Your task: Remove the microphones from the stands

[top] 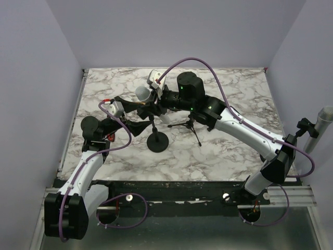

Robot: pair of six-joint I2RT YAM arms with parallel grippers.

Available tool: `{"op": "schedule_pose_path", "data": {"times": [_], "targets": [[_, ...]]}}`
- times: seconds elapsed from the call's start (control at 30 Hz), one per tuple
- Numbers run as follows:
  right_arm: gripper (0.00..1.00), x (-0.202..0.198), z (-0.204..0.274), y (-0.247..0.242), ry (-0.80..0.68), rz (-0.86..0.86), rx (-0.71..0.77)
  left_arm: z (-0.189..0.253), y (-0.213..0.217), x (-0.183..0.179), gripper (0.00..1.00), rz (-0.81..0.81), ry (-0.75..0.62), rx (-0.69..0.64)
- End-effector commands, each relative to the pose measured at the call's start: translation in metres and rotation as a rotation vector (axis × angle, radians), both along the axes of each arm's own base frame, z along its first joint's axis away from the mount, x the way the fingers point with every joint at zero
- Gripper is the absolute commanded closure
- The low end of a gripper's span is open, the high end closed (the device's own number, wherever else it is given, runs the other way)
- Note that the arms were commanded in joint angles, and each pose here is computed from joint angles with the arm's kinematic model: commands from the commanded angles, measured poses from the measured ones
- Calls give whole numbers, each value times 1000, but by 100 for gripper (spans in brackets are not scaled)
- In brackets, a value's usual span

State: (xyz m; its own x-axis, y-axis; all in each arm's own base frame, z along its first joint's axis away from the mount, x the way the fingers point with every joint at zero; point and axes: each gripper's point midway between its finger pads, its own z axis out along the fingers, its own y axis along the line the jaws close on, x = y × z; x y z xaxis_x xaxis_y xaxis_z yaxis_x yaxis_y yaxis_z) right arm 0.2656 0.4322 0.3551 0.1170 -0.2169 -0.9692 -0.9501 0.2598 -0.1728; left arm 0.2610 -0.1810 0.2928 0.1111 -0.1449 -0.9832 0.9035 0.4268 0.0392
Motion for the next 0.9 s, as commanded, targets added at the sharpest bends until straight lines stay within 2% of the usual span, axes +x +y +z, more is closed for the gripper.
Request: {"op": "schedule_pose_path", "data": {"times": [0.0, 0.17, 0.33, 0.37, 0.4, 0.47, 0.5, 0.53, 0.87], "targets": [[99, -8, 26, -1, -23, 37, 52, 15, 1, 1, 14, 15, -55, -18], [99, -10, 30, -2, -24, 42, 58, 14, -1, -1, 17, 12, -57, -13], [99, -10, 32, -2, -27, 38, 61, 15, -5, -6, 27, -27, -61, -3], [99, -10, 31, -2, -27, 39, 61, 14, -6, -6, 32, -34, -57, 3], [99, -10, 31, -2, -28, 38, 59, 14, -6, -6, 38, -41, -53, 11], [99, -8, 28, -2, -25, 33, 55, 10, -8, -8, 61, -64, -42, 45], [99, -8, 26, -2, -25, 31, 50, 7, -7, -5, 83, -59, -23, 65], [100, -7, 25, -2, -25, 28, 48, 5, -6, -4, 100, -53, -20, 84], [99, -9, 40, 1, -42, 44, 90, -5, -6, -1, 100, -56, 36, 108]]}}
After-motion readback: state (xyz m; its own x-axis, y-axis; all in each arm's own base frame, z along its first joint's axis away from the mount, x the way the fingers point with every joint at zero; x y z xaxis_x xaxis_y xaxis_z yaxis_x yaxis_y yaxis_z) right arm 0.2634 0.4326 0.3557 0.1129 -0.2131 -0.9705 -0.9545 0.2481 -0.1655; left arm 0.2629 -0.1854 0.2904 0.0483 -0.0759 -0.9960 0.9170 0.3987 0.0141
